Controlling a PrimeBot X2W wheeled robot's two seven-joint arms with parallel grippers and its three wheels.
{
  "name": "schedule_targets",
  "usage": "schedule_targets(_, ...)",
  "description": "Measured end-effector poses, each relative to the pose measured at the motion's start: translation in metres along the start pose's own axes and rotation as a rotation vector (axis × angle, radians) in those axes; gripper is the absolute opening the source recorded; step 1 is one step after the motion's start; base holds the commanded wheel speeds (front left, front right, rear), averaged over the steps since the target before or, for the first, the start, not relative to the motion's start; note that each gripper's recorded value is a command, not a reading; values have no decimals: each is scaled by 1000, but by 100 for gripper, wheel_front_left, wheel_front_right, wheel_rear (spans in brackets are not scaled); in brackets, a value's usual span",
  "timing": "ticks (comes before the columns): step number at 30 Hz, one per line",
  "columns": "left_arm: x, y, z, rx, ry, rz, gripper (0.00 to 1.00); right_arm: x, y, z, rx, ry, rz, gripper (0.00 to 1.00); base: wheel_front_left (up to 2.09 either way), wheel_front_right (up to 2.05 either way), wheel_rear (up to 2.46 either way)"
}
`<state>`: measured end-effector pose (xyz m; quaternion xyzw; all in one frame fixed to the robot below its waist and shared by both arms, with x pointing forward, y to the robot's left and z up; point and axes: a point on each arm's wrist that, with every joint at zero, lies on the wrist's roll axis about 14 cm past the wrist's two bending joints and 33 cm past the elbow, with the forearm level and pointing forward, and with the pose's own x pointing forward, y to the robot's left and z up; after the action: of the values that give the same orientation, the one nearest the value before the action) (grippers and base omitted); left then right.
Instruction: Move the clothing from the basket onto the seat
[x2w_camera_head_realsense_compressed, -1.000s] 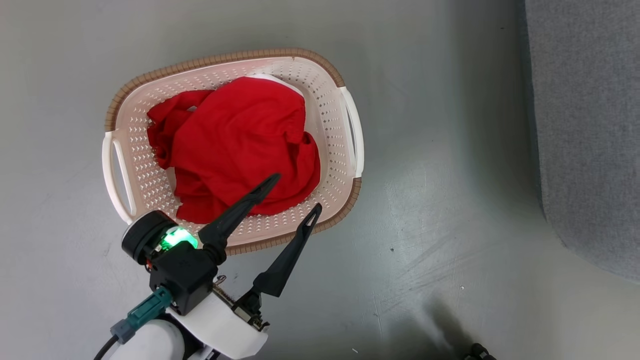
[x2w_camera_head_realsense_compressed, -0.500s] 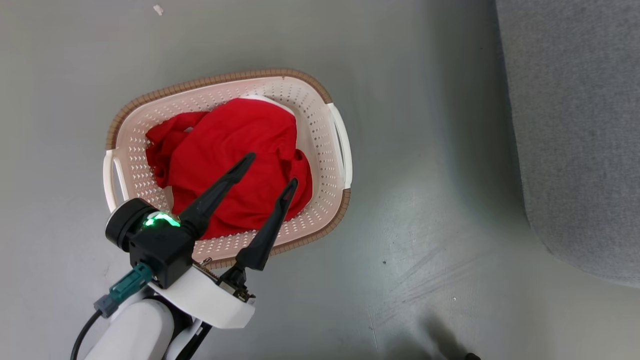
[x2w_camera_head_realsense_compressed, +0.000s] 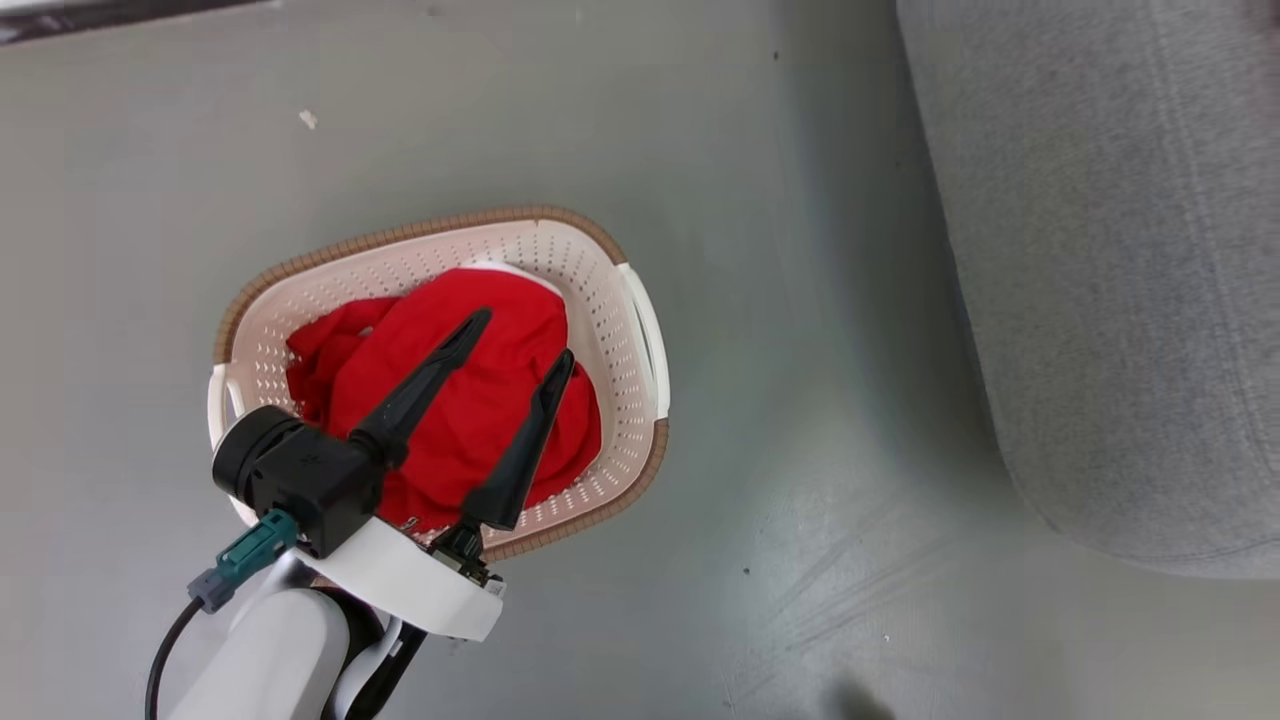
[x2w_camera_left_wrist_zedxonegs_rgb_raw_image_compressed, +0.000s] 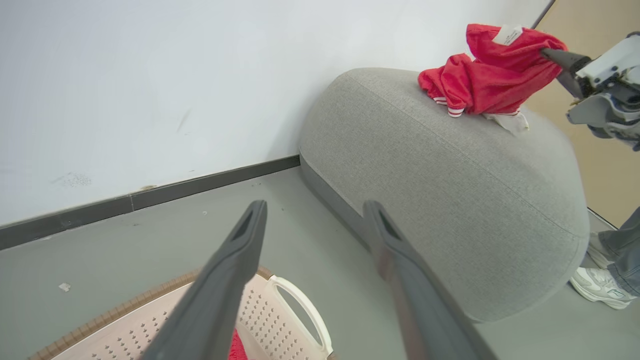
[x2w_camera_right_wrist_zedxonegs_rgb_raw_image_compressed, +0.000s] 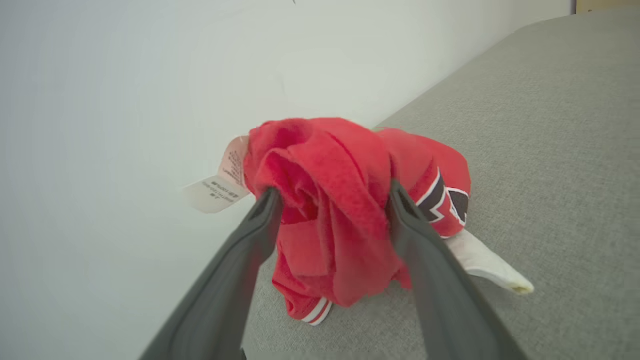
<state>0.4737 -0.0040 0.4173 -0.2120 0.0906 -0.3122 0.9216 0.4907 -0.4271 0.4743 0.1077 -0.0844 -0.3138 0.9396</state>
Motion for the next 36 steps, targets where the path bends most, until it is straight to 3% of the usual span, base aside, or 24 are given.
schedule_targets(8, 0, -18, 14, 3, -28, -25, 100, -42, -9, 9, -4, 24, 14, 100, 0, 0, 0)
schedule_targets(14, -4, -30, 24, 3, -54, -36, 100, -68, 5, 12, 8, 49, 80, 100, 0, 0, 0)
schedule_targets(23, -19, -28, 41, 3, -114, 39, 100, -97, 73, 18, -29, 69, 321, 100, 0, 0, 0)
schedule_targets(36, -72, 16, 58, 37, -162, 296, 100, -142, 149, 5, -33, 128, 578, 100, 0, 0, 0)
